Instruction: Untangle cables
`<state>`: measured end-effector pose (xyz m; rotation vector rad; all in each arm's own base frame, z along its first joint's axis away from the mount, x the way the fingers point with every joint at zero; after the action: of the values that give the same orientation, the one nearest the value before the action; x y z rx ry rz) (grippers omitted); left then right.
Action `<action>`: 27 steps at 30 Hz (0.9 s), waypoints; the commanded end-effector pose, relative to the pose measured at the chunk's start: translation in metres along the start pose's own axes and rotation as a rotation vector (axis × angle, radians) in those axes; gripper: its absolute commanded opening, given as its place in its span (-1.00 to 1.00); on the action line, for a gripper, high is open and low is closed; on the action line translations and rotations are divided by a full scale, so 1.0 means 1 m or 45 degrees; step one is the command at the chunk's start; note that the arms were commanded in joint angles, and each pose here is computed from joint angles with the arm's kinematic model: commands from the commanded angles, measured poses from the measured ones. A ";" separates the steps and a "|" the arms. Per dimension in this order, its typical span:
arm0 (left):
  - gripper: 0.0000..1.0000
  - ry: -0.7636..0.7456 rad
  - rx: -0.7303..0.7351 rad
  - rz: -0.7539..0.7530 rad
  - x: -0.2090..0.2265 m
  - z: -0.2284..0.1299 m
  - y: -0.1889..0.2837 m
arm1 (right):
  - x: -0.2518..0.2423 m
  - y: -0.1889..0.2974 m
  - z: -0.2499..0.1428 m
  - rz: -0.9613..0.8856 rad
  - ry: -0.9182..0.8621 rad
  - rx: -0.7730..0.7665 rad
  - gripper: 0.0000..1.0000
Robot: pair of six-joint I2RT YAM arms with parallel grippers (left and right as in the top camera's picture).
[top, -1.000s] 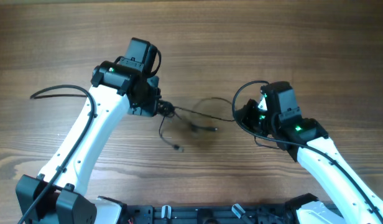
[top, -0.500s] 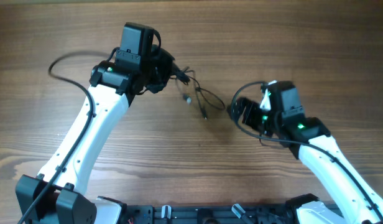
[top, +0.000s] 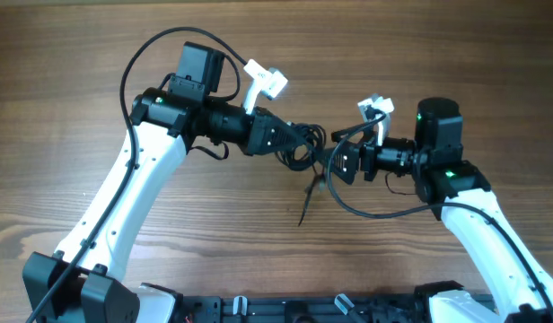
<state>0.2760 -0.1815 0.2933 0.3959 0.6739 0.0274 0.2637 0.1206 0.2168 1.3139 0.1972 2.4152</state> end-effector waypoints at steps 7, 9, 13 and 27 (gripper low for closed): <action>-0.92 -0.081 0.043 -0.124 -0.025 0.002 -0.021 | 0.010 -0.005 0.001 0.292 0.043 0.091 -0.70; -0.88 -0.017 0.073 -0.041 -0.019 0.000 -0.022 | 0.009 -0.005 0.002 0.276 0.009 0.086 -0.91; 0.62 0.149 0.093 0.138 -0.004 -0.002 -0.016 | 0.003 0.001 0.005 0.242 -0.079 0.059 -0.91; 0.96 0.561 -0.031 0.639 0.017 0.011 -0.034 | -0.021 0.010 0.015 0.006 -0.765 -0.086 -0.91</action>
<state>0.2975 -0.2015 0.2782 0.4960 1.0197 0.5004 0.2801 0.1022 0.2125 1.8740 -0.0297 1.9694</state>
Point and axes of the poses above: each gripper's point midway between its finger pads, its own y axis back along the fingers, its own x axis along the line the jaws close on, z = x × y, the point moved 8 cm from there along y, back along the fingers, and after that the axes turned 14 degrees about -y, right-handed, at the moved point
